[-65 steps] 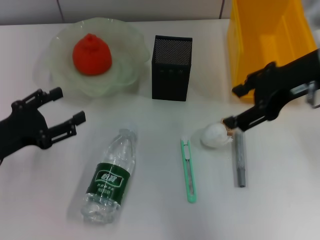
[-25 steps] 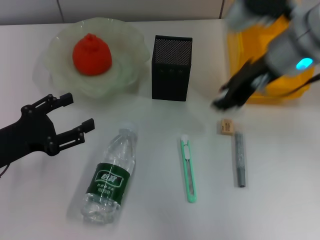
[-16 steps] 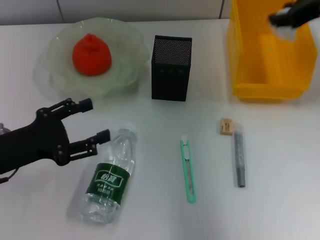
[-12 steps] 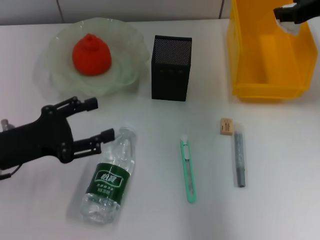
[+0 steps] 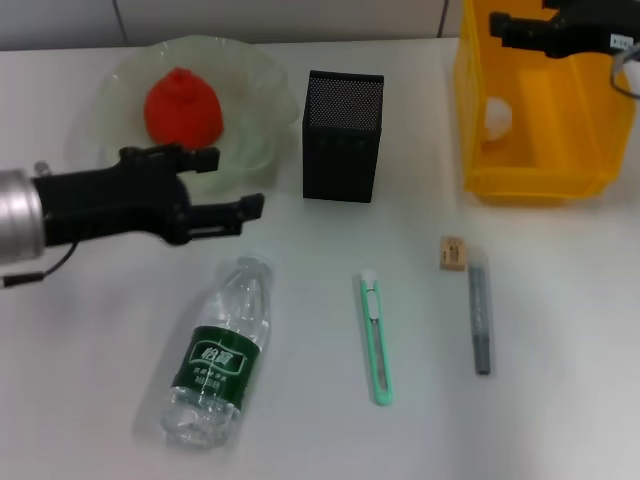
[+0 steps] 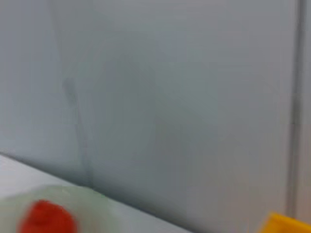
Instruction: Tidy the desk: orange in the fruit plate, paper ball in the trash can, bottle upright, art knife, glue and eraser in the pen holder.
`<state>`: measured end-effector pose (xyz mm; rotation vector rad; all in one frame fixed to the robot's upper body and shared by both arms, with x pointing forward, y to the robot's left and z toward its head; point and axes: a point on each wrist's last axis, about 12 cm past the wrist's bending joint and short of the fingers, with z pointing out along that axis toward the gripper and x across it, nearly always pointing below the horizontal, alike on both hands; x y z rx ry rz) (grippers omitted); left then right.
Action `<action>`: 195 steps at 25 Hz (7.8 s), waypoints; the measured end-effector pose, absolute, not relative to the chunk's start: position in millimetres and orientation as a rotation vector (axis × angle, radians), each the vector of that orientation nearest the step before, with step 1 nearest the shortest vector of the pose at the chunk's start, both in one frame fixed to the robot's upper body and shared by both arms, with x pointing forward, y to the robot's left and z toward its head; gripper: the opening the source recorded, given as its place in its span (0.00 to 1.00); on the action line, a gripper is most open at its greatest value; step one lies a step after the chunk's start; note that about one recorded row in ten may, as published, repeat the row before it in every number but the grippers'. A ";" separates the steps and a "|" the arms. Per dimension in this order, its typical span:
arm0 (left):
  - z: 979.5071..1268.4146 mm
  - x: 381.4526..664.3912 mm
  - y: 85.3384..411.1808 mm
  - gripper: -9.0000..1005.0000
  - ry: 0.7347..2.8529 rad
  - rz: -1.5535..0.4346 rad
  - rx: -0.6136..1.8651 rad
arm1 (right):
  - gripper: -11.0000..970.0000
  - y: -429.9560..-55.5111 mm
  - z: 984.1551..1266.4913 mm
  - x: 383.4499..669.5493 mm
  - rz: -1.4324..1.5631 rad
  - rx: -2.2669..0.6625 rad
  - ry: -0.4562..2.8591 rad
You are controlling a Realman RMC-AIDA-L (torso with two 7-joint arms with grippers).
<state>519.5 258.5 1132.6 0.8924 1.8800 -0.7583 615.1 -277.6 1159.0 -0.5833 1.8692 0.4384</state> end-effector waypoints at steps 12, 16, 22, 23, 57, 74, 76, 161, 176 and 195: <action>1162.1 510.5 192.6 0.83 2.271 -0.479 0.752 | 0.85 -268.7 1084.5 518.5 0.756 -0.908 1.545; 1152.1 515.0 180.9 0.83 2.358 -0.400 0.734 | 0.85 -258.7 1062.2 501.6 0.822 -0.970 1.512; 1137.0 524.1 174.4 0.83 2.428 -0.406 0.734 | 0.85 -249.2 1045.0 494.7 0.857 -1.001 1.526; 1132.2 527.3 173.9 0.83 2.446 -0.409 0.732 | 0.85 -249.0 1043.8 494.7 0.856 -0.999 1.531; 1125.1 539.0 180.7 0.48 2.405 -0.463 0.908 | 0.85 -255.4 1038.0 488.9 0.886 -0.931 1.608; 1125.7 511.8 284.6 0.46 1.659 -0.591 0.974 | 0.85 -254.5 1045.0 494.4 0.925 -0.897 1.625; 1123.8 512.4 287.8 0.46 1.638 -0.600 0.965 | 0.85 -255.0 1045.6 494.7 0.925 -0.893 1.626; 1049.7 465.4 287.4 0.81 1.488 -0.782 1.106 | 0.62 -81.4 1116.6 560.3 0.329 -1.202 2.633; 1050.7 468.2 286.7 0.81 1.485 -0.776 1.111 | 0.17 -89.1 1127.5 563.6 0.369 -1.173 2.591; 1040.7 470.3 269.9 0.81 1.520 -0.902 1.088 | 0.18 -197.0 1172.7 596.3 0.785 -0.674 1.482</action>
